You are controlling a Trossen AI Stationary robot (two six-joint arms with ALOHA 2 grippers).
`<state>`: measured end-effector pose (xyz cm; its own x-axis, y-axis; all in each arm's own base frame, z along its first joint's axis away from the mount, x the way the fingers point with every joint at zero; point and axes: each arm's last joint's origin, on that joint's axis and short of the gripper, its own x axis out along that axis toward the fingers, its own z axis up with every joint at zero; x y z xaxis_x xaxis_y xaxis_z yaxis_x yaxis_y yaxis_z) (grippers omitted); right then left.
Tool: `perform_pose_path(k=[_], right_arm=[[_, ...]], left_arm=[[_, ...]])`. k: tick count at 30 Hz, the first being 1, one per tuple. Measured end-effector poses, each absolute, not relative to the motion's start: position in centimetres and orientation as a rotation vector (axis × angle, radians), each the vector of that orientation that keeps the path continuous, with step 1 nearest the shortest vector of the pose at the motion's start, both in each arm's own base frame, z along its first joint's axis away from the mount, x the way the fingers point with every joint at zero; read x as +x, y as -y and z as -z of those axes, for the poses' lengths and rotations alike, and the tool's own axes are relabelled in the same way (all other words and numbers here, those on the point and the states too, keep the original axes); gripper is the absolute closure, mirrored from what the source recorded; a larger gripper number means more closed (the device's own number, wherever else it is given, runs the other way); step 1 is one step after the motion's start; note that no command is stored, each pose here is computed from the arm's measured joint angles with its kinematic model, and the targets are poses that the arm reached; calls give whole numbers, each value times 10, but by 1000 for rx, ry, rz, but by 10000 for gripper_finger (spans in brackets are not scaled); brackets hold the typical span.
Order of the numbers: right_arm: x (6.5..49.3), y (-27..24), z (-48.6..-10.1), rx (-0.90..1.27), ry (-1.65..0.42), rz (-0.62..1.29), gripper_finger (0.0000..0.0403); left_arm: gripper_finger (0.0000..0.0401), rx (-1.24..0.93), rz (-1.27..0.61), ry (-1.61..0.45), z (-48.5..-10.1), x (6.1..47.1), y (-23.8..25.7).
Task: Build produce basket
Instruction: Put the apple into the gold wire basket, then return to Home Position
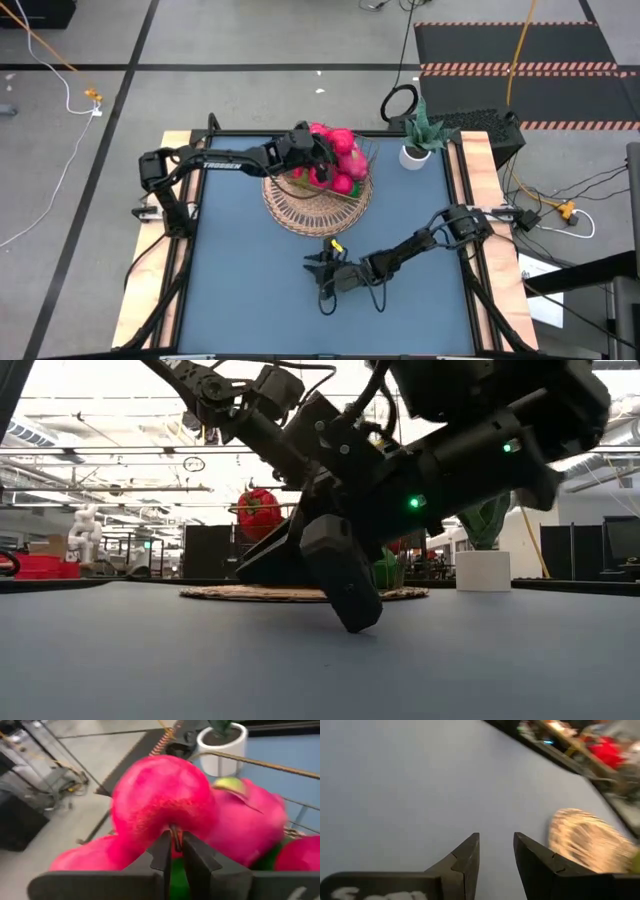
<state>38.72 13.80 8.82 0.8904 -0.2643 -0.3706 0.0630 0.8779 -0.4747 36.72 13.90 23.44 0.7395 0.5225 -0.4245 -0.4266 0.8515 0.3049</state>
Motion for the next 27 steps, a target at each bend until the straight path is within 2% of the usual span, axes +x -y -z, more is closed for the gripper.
perform_pose_path(k=[6,11,18,23,27], right_arm=[[375,-148,-103,-687,-462,446,287],[356,-154,-148,-706,-397,573,287],[270,-114,-210,-376,-168,442,315],[195,-80,-204,-105,-29,178,357],[154,-60,-193,66,79,150,395]], left_arm=[[317,240,-624,-537,-238,368,-128],[281,260,-583,-493,-266,360,-101],[270,255,-422,-407,-310,323,-36],[270,214,-337,-272,-278,289,-2],[270,200,-299,-154,-245,262,10]])
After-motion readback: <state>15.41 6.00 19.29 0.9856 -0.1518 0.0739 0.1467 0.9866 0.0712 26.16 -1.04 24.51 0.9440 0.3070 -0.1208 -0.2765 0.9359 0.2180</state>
